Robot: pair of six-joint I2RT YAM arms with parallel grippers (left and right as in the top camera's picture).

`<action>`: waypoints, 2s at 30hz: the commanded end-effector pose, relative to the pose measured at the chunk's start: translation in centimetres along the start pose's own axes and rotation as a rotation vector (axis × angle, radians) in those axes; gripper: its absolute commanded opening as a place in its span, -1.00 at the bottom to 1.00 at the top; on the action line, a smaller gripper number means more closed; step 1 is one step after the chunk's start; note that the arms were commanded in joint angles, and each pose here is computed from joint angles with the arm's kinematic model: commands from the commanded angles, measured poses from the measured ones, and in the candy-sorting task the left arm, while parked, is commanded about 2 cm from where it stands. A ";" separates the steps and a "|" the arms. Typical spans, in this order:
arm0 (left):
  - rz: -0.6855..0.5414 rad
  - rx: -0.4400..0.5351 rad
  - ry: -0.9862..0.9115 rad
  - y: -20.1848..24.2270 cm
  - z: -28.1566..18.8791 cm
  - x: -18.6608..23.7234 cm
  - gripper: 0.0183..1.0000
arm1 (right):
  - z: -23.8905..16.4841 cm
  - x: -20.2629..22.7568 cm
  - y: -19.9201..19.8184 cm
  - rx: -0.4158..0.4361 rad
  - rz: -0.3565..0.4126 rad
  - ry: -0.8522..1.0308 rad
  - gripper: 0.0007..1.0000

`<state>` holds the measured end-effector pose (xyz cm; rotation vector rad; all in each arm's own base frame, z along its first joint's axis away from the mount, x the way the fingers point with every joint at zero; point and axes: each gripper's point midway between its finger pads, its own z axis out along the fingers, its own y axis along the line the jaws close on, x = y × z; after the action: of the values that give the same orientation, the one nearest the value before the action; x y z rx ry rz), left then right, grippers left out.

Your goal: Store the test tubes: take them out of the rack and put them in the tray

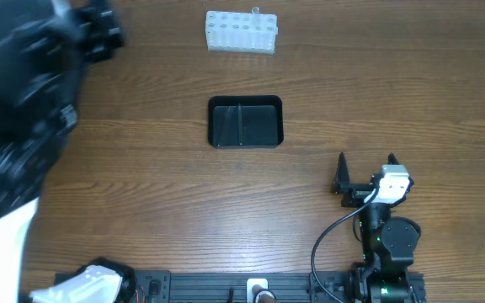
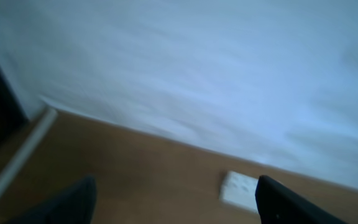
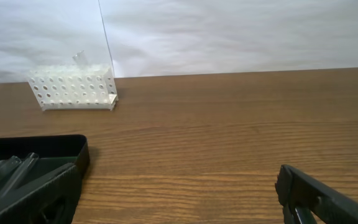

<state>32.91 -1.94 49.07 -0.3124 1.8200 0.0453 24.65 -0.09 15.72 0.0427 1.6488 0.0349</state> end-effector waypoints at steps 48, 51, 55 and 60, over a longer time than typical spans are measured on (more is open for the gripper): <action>0.190 0.266 -0.289 7.1 -0.1 29.5 1.00 | 0.0 0.2 0.1 -0.003 0.001 0.001 0.98; 0.190 0.266 -0.289 7.1 -0.1 29.5 1.00 | 0.0 0.2 0.1 -0.003 0.001 0.002 0.98; 0.190 0.266 -0.289 7.1 -0.1 29.5 1.00 | 0.1 -0.8 -0.4 0.028 0.003 -0.035 0.99; 0.190 0.266 -0.289 7.1 -0.1 29.5 1.00 | 1.0 -3.5 -0.4 0.030 -0.050 -0.107 0.98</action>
<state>24.25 -0.63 20.01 0.0382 1.5489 -0.0250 25.33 -0.43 18.91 0.0453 1.5253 0.0108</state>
